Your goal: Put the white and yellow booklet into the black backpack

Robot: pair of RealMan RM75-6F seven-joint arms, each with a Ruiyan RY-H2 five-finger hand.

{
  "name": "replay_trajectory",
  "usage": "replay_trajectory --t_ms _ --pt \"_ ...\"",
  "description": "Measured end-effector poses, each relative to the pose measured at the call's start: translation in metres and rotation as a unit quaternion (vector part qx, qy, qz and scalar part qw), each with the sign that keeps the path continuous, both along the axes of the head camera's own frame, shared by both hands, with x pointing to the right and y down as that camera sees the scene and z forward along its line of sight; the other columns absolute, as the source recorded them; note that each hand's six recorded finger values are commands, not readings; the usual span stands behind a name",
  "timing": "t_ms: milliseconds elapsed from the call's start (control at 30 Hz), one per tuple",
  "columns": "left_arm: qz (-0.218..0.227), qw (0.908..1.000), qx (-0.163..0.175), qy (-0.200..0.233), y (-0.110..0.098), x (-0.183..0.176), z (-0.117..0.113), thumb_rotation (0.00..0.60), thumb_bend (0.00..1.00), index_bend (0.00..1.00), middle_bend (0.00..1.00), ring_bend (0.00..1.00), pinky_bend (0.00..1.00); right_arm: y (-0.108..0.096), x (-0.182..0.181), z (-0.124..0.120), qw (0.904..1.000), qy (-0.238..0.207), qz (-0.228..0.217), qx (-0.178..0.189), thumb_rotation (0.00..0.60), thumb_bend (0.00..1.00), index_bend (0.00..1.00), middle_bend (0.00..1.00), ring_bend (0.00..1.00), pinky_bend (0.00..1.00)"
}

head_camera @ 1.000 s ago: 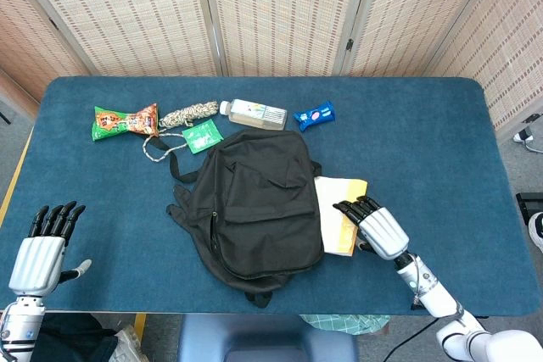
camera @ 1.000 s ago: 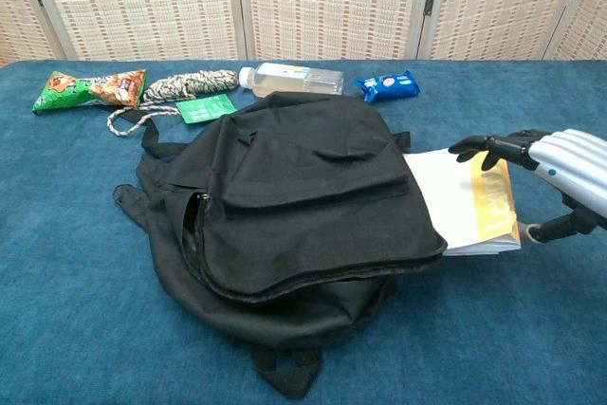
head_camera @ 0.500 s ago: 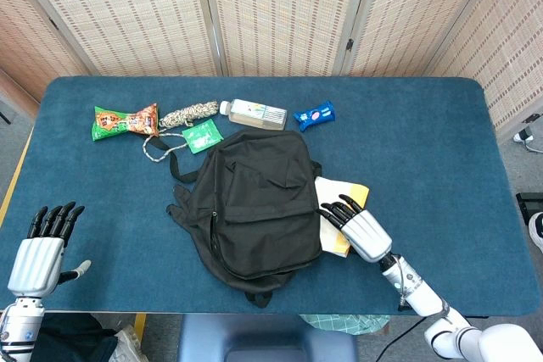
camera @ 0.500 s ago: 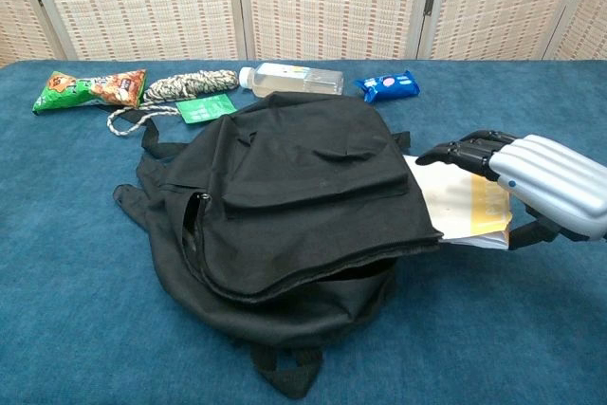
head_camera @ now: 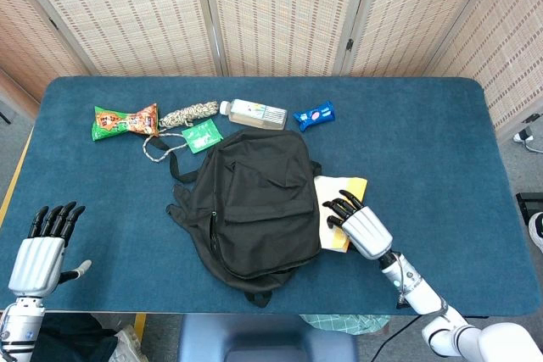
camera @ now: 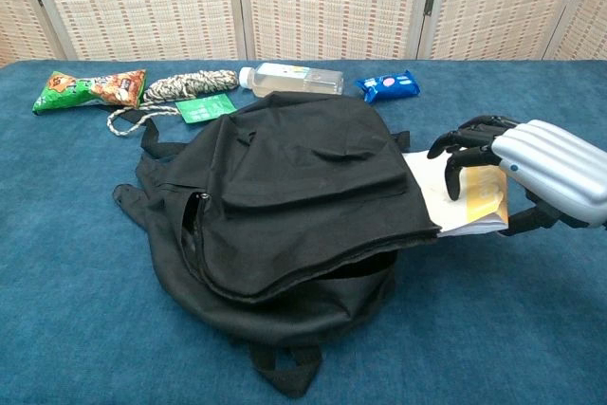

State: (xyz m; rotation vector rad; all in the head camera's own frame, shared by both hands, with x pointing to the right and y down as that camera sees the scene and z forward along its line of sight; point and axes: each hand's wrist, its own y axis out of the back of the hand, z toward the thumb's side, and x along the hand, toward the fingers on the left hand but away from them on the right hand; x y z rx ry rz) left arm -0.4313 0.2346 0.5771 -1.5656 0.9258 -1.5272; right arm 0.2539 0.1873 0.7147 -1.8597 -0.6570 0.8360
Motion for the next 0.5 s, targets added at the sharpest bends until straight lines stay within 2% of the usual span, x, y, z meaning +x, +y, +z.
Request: replay_trajectory --t_ms 267,400,500 --pt "0.005 1.0000 0.001 0.002 -0.002 0.003 0.000 0.600 0.19 0.15 0.10 0.11 0.00 -0.004 0.003 -0.003 0.9999 -0.007 0.008 0.008 0.600 0.38 0.70 0.38 0.33 0.20" --pt "0.018 0.9998 0.003 0.008 -0.007 0.010 0.001 0.600 0.19 0.15 0.10 0.11 0.00 -0.007 0.006 -0.006 0.9997 -0.008 0.010 0.019 0.600 0.38 0.79 0.43 0.35 0.22" --pt "0.032 0.9994 0.004 0.015 -0.012 0.017 0.001 0.600 0.19 0.15 0.10 0.11 0.00 -0.010 0.011 -0.008 0.9995 -0.005 0.011 0.028 0.600 0.38 0.81 0.44 0.36 0.23"
